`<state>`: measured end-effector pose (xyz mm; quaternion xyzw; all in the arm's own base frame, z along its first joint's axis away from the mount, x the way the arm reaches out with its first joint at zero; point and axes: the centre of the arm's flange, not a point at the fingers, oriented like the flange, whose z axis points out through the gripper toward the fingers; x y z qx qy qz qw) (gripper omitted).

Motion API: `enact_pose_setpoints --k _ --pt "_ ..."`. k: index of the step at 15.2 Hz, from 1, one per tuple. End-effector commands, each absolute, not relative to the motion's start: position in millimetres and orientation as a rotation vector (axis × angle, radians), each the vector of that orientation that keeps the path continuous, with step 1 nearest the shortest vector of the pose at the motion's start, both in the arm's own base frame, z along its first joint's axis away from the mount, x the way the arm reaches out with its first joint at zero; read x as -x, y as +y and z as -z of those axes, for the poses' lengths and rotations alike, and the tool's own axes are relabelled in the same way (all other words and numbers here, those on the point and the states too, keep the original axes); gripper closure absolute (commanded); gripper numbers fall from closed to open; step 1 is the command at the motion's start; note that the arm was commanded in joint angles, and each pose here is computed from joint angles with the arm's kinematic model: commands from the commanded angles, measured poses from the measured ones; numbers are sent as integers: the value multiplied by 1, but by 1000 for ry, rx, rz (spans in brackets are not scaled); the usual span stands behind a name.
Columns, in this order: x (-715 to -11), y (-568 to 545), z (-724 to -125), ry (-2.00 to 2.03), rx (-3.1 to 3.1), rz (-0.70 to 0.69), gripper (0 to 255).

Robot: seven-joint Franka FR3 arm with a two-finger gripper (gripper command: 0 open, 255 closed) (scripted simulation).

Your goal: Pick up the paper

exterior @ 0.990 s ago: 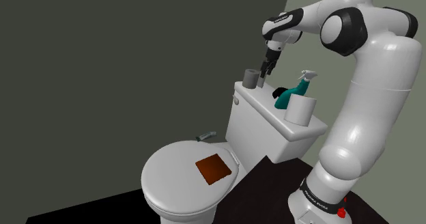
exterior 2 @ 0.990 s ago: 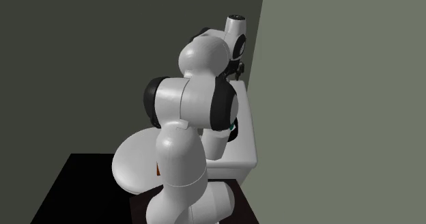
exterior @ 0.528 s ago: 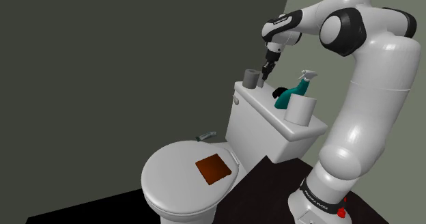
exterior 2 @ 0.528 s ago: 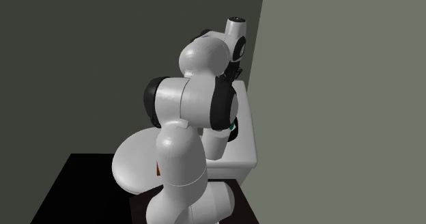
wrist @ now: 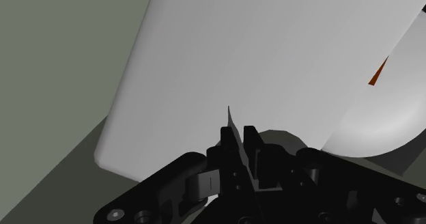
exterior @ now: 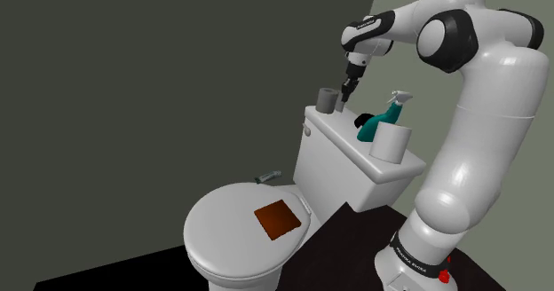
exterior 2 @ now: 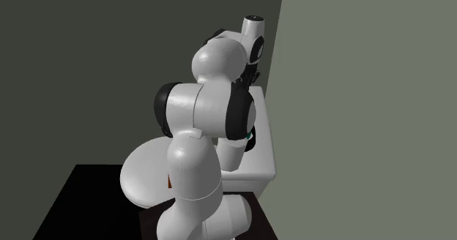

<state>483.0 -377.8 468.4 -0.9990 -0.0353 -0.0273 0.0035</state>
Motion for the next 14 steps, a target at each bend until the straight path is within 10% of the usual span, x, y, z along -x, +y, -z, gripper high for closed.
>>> enact_pose_setpoints --k 1,14 --pt "-484 -378 -479 -111 3132 86 255" --pt "-484 -378 -537 -111 3132 86 255"
